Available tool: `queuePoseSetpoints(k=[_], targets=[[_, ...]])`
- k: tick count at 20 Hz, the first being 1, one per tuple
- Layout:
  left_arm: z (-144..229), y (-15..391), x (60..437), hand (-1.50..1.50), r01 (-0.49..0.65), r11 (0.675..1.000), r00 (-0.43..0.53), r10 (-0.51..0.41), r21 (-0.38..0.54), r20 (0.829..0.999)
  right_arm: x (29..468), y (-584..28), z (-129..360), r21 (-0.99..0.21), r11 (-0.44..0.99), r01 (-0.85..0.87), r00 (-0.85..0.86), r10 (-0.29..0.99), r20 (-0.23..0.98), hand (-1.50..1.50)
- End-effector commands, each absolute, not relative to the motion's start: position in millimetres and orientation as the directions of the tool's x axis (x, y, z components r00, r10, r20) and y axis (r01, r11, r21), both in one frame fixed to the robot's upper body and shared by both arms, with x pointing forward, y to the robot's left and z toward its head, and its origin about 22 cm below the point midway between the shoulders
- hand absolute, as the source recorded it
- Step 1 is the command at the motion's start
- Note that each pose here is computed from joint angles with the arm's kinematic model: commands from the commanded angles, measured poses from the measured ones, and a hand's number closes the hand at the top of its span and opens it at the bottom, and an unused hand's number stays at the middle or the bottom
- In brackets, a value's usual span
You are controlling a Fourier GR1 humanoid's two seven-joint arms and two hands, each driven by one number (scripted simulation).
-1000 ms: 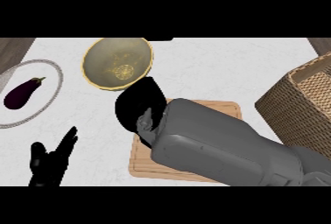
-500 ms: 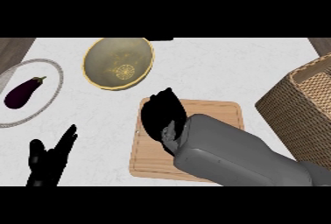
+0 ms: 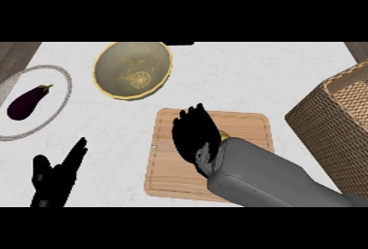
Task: Pick the squash from the cutting board and place it in the basket
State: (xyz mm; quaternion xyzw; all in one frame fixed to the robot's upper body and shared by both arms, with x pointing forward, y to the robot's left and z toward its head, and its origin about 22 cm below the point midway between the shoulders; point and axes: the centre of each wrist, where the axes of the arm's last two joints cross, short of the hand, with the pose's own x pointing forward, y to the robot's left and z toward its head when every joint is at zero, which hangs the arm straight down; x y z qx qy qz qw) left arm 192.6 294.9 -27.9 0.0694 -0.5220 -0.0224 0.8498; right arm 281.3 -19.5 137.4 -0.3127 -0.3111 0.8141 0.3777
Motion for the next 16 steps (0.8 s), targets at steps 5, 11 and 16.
queuePoseSetpoints(k=[5, 11, 16], targets=[[-46, 308, 187, 0.0, -0.044, 0.99, 0.527, -0.088, 0.13, 0.845, 285, -24, 118, -0.767, -0.492, -0.411, -0.485, 0.831, -0.273, -1.5], [-43, 293, 199, 0.0, -0.041, 0.988, 0.525, -0.103, 0.146, 0.845, 302, -49, 92, -0.732, -0.528, -0.43, -0.486, 0.819, -0.305, -1.5], [-55, 290, 196, 0.0, -0.038, 0.991, 0.52, -0.088, 0.126, 0.85, 295, -42, 70, -0.666, -0.588, -0.459, -0.471, 0.797, -0.379, -1.5]])
